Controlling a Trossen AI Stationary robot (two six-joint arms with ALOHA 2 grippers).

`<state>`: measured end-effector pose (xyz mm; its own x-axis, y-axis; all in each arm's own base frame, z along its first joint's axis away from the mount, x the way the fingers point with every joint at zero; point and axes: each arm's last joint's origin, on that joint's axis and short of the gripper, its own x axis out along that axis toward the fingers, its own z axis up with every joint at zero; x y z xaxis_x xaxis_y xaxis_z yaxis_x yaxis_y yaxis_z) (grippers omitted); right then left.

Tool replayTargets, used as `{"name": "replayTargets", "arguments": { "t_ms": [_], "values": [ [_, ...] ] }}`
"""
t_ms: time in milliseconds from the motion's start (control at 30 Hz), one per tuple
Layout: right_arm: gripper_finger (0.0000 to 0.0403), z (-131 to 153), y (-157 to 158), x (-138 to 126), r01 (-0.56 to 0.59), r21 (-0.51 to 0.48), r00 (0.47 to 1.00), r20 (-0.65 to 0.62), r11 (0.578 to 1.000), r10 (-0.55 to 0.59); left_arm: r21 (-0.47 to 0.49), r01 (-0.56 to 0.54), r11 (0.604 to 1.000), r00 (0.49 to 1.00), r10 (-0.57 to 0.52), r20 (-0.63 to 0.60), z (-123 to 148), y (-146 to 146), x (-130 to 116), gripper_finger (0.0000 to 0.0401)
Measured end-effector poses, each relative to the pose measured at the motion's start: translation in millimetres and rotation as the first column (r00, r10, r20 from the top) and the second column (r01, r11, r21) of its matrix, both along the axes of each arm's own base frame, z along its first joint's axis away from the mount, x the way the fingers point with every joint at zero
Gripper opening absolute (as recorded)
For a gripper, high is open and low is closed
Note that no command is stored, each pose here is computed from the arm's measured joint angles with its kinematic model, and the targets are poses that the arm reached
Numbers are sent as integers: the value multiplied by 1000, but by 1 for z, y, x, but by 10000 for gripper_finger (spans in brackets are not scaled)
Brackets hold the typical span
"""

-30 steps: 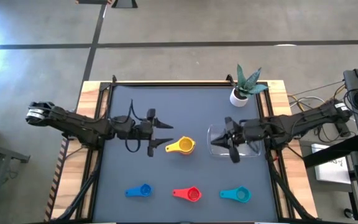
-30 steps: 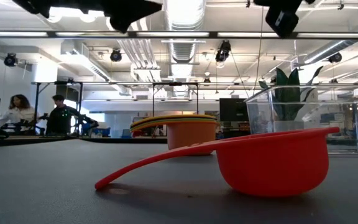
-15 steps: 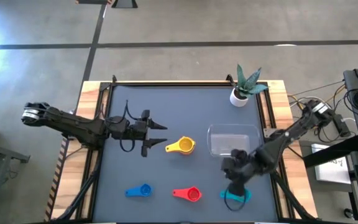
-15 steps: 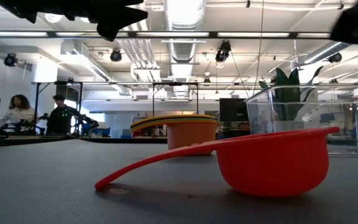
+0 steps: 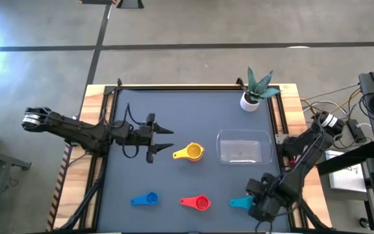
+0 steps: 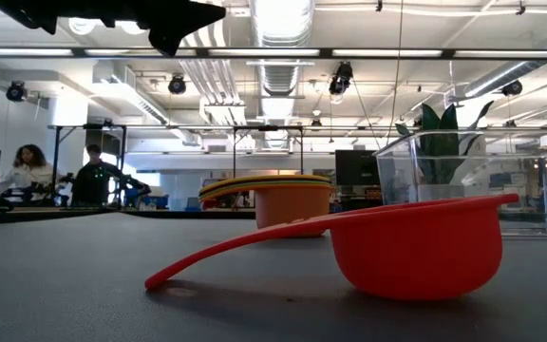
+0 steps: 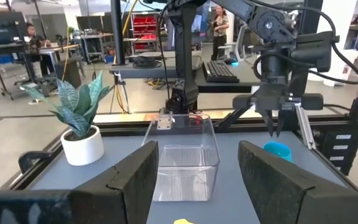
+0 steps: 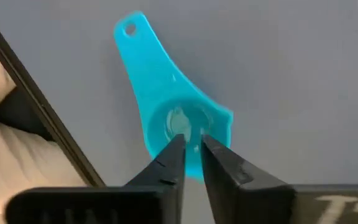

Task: Nest measuring cups in basket
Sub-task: Stack the light blue measuring cup on top of the yellow measuring cup

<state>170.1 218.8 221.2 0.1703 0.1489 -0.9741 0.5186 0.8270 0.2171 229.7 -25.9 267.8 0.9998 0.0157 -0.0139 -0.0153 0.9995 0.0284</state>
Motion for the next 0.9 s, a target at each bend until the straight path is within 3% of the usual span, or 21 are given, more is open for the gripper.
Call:
{"name": "replayTargets", "arguments": {
  "t_ms": [233, 433, 700, 900],
  "values": [
    [143, -14, -2, -13, 86, 11, 996, -15, 996, -86, 16, 10, 1000, 1000, -10, -4, -1, 0, 1, 203],
    [181, -32, -6, -15, 82, 18, 997, -8, 996, -82, 5, 30, 1000, 1000, -30, -6, -1, -1, 1, 203],
    [167, -49, -15, -21, 88, -19, 996, -28, 996, -88, -17, 29, 999, 1000, -29, -9, -2, -1, 1, 203],
    [117, -59, -17, -23, 74, -11, 997, -20, 997, -74, -20, 29, 999, 999, -29, -15, -2, -1, 1, 203]
  ]
}}
